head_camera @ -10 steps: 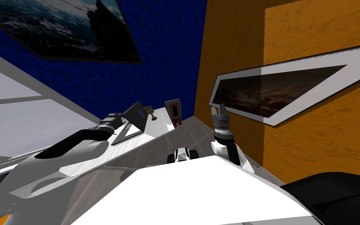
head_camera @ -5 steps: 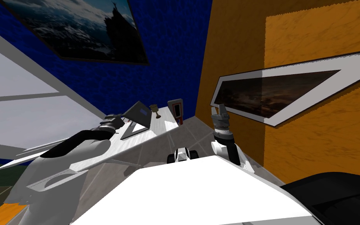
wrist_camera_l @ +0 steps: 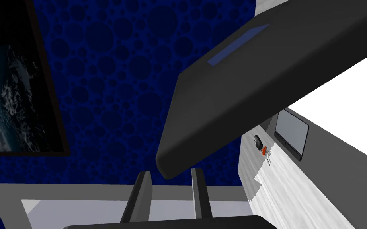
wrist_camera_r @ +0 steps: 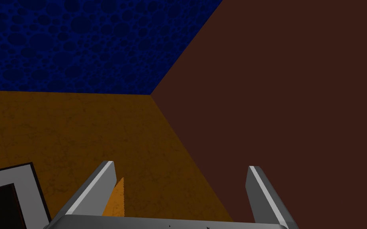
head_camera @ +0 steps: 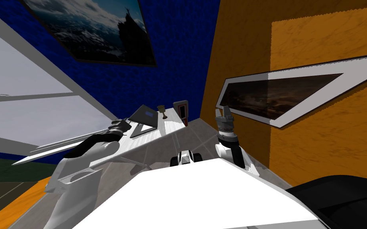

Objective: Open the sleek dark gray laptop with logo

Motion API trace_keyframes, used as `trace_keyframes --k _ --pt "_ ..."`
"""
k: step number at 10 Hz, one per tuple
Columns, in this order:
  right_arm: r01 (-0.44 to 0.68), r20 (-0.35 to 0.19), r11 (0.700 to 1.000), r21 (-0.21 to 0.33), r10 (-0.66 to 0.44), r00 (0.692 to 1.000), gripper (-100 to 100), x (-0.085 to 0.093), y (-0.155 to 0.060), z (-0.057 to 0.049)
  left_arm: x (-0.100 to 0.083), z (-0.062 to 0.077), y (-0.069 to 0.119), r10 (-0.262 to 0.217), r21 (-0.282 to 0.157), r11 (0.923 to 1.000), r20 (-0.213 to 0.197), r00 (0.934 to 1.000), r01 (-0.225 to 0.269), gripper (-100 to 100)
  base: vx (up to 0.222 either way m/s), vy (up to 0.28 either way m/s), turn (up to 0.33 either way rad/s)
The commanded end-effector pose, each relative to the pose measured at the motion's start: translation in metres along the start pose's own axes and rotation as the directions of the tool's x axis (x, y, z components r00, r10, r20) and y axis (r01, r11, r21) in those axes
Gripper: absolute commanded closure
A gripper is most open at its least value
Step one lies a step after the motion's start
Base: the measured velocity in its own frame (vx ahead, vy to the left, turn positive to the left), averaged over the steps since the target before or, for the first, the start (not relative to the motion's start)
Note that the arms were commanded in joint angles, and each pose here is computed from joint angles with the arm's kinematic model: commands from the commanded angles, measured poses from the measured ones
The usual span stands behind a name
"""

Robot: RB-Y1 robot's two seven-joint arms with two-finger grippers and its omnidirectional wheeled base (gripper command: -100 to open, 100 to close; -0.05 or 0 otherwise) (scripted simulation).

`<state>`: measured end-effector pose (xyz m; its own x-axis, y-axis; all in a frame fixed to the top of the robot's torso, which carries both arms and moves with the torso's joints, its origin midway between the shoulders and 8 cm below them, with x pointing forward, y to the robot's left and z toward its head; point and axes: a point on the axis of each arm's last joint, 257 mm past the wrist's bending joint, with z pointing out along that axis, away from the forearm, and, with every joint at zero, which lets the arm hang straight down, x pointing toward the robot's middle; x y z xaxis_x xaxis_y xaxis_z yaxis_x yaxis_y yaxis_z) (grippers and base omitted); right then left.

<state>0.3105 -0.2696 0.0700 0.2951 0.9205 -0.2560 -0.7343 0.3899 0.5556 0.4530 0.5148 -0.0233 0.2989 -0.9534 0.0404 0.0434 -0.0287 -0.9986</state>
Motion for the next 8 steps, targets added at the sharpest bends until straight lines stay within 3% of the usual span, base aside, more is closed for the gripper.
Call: trace_keyframes --k 1,3,4,6,8 --pt "0.000 0.000 1.000 0.000 0.000 1.000 0 0.000 0.000 0.000 0.006 0.006 0.025 -0.114 -0.012 0.9934 -0.002 0.9935 0.114 100 -0.051 0.075 0.000" --pt "0.000 0.000 1.000 0.000 0.000 1.000 0 0.000 0.000 0.000 0.008 0.010 0.041 -0.197 -0.015 0.9804 0.001 0.9805 0.197 100 -0.052 0.061 0.001" --pt "0.000 0.000 1.000 0.000 0.000 1.000 0 0.000 0.000 0.000 0.006 0.010 0.033 -0.167 -0.010 0.9859 0.002 0.9859 0.167 100 -0.025 0.022 0.000" --pt "0.000 0.000 1.000 0.000 0.000 1.000 0 0.000 0.000 0.000 0.011 0.015 0.054 -0.256 -0.008 0.9667 0.002 0.9668 0.256 100 -0.037 0.050 0.004" --pt "0.000 0.000 1.000 0.000 0.000 1.000 0 0.000 0.000 0.000 0.018 0.019 0.073 -0.336 -0.004 0.9419 0.002 0.9419 0.336 100 -0.052 0.096 -0.016"
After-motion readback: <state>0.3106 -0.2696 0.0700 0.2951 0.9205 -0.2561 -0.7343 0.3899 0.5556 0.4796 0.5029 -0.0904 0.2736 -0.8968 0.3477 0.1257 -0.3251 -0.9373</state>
